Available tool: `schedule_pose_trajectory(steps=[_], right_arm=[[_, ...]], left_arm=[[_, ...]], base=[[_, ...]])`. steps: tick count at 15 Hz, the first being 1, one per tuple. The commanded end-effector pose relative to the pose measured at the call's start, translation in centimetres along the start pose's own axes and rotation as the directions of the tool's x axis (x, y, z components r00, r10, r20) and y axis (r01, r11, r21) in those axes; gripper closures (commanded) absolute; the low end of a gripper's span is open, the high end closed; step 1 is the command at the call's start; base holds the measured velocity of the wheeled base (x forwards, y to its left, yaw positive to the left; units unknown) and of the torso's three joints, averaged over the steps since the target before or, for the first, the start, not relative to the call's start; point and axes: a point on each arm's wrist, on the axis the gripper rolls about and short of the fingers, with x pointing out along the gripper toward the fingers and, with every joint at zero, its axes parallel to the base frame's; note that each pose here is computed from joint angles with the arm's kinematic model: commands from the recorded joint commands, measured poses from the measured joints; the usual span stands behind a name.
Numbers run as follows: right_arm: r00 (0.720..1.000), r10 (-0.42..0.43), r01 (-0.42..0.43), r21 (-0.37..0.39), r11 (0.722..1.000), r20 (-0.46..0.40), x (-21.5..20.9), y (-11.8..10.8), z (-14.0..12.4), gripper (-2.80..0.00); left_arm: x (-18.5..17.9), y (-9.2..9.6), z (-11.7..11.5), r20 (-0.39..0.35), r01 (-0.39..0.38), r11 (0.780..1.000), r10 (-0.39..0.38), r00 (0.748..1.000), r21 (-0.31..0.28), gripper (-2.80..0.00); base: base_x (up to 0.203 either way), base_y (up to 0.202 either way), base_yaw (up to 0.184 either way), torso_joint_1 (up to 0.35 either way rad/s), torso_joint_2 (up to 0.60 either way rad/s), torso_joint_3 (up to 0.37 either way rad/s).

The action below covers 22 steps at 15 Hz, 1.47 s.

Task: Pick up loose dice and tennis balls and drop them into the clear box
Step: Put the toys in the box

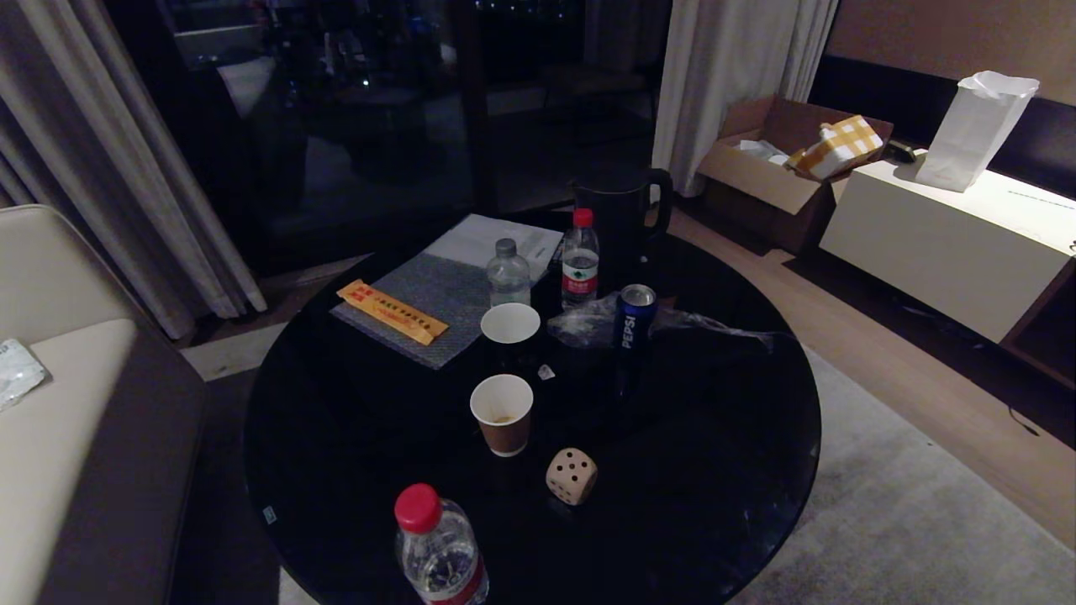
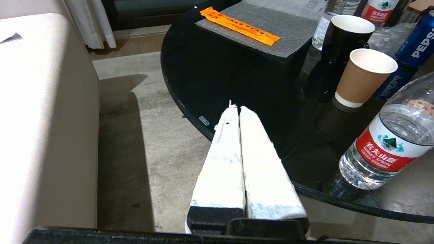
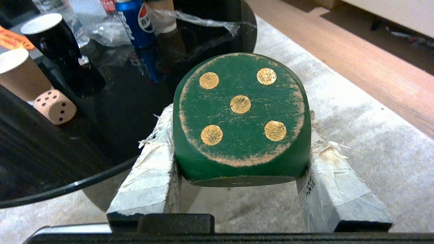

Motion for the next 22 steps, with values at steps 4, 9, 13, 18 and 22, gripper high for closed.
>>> schedule_pose_trajectory(steps=[4,9,13,18,22], right_arm=[[1.000,-0.003,0.003,0.005,1.000,-0.003,0.02,-0.03,-0.30,0.00],[1.000,-0.003,0.003,0.005,1.000,-0.002,0.02,-0.03,-0.30,0.00],[1.000,-0.003,0.003,0.005,1.000,-0.003,0.02,-0.03,-0.30,0.00],[1.000,-0.003,0.003,0.005,1.000,-0.003,0.02,-0.03,-0.30,0.00],[1.000,-0.003,0.003,0.005,1.000,-0.003,0.02,-0.03,-0.30,0.00]], left_arm=[[0.02,0.00,-0.04,-0.003,0.000,1.000,0.000,1.000,0.000,0.00],[0.02,-0.02,-0.04,-0.003,0.008,1.000,-0.008,1.000,0.010,0.00],[0.02,-0.01,-0.06,-0.005,0.005,1.000,-0.005,1.000,0.010,0.00],[0.02,-0.01,-0.06,-0.005,0.003,1.000,-0.003,1.000,0.009,0.00],[0.02,0.00,-0.05,-0.005,0.000,1.000,0.000,1.000,-0.002,0.00]], base=[[0.000,0.000,0.000,0.000,0.00,0.000],[0.000,0.000,0.000,0.000,0.00,0.000],[0.000,0.000,0.000,0.000,0.00,0.000],[-0.129,0.000,0.000,0.004,0.00,0.002],[-0.023,0.000,0.000,0.000,0.00,0.000]])
